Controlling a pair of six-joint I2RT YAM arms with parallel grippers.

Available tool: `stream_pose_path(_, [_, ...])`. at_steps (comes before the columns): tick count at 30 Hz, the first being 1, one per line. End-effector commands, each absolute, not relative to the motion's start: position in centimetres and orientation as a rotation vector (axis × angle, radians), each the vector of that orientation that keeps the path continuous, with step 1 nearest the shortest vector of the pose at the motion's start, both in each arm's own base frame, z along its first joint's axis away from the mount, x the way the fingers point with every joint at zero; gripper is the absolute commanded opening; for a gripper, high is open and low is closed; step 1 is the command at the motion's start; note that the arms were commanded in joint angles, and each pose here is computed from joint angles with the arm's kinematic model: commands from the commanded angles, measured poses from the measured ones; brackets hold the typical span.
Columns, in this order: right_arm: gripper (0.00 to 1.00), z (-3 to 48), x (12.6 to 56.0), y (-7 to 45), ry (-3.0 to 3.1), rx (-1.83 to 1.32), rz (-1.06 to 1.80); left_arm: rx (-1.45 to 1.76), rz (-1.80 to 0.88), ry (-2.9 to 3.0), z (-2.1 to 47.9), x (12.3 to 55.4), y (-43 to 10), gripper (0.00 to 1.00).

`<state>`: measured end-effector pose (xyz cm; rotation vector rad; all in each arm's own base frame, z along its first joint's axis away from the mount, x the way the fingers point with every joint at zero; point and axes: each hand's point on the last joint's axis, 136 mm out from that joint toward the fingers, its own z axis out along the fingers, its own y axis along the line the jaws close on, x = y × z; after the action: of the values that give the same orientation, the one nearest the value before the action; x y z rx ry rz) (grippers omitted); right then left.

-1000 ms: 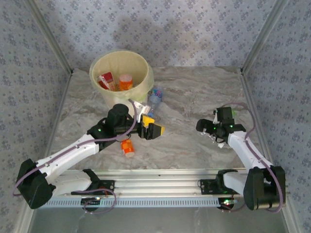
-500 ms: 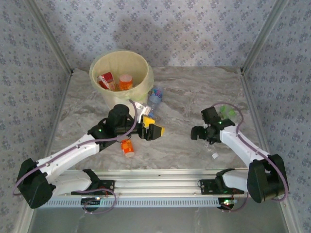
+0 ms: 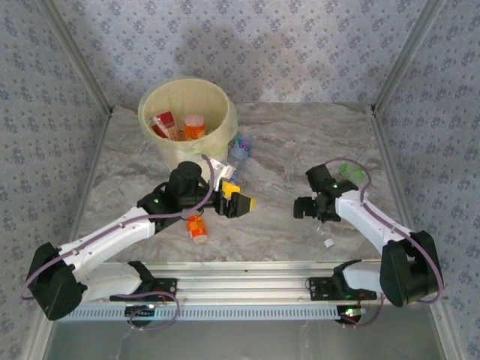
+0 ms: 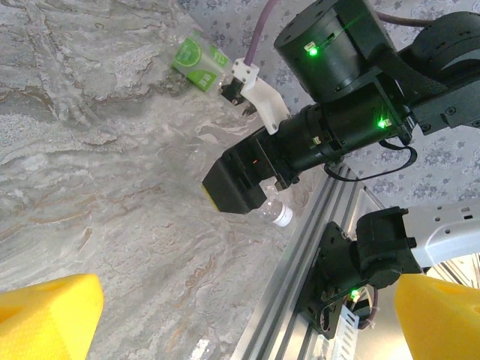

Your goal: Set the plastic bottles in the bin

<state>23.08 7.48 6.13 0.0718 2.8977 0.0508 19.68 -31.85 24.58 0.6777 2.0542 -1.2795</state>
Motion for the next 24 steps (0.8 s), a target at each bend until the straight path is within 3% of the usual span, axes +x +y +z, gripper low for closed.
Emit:
stream_pose_path(1, [0.93, 5.8, 21.5, 7.7, 2.988, 0.072, 0.028, 0.695, -1.316, 2.018, 25.8, 19.5, -32.5, 0.99])
stream_pose_path(14, [0.93, 4.4, 19.2, 8.7, 3.058, -0.007, -0.113, 0.676, -1.315, 2.032, 25.4, 19.5, -32.3, 0.99])
stream_pose_path(24, [0.71, 4.4, 21.7, 11.6, 2.94, -0.03, 0.005, 0.636, -1.322, 2.05, 25.2, 19.7, -32.3, 0.99])
